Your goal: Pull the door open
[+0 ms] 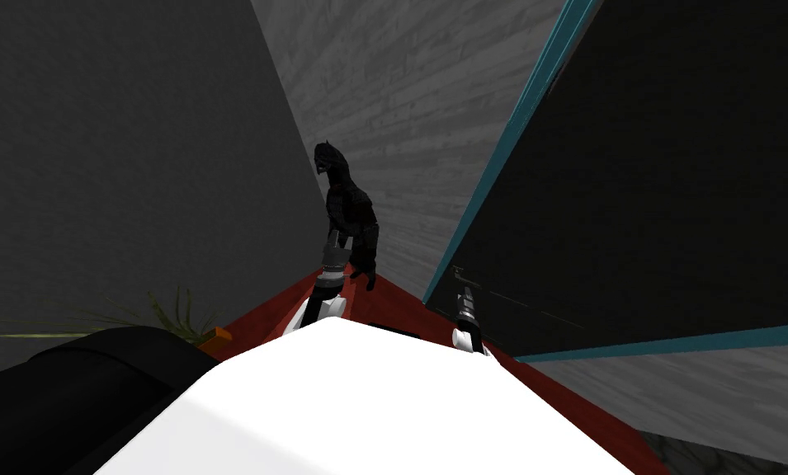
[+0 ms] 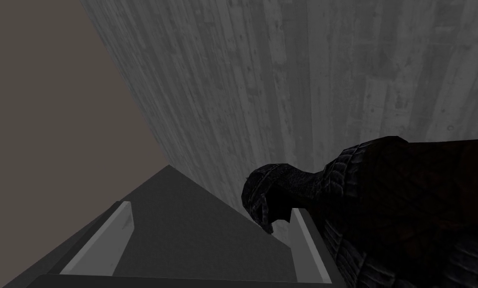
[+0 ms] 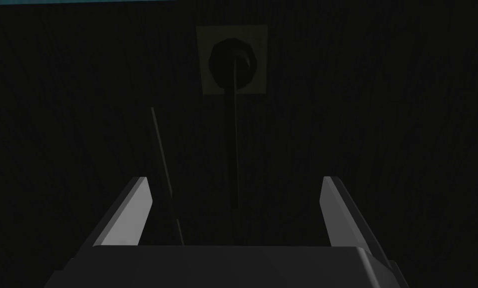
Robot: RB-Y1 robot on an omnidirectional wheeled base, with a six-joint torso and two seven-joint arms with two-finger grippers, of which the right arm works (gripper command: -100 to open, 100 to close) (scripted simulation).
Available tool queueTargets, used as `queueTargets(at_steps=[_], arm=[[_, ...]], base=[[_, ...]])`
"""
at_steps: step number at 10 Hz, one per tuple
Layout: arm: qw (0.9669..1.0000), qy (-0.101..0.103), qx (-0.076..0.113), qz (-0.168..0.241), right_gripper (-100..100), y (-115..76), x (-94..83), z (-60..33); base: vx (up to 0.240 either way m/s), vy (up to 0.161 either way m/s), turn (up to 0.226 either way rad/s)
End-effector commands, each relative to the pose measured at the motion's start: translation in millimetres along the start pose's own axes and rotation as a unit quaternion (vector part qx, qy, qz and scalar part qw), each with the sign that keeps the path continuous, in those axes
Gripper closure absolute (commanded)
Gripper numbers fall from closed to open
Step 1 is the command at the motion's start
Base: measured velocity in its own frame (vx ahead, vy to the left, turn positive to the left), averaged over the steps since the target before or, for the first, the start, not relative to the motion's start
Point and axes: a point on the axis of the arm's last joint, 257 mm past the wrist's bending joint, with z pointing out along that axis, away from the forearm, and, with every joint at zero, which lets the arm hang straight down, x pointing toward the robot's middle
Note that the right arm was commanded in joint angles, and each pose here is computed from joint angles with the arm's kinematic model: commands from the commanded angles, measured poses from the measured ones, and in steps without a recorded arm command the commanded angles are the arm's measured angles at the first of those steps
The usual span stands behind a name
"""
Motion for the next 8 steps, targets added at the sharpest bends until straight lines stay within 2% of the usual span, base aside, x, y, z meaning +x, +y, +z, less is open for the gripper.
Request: queueTargets(at_steps=[1, 5, 8], arm=[[1.0000, 0.000, 0.000, 0.000, -100, 0.0, 0.0, 0.0], [0.9999, -0.013, 0.001, 0.000, -100, -1.5, -19.8, -5.0], [0.9997, -0.023, 0.001, 0.000, -100, -2.3, -36.0, -9.4]], base=[[0.012, -0.012, 0.012], [0.139, -0.039, 0.063], [0.184, -0.077, 0.064]])
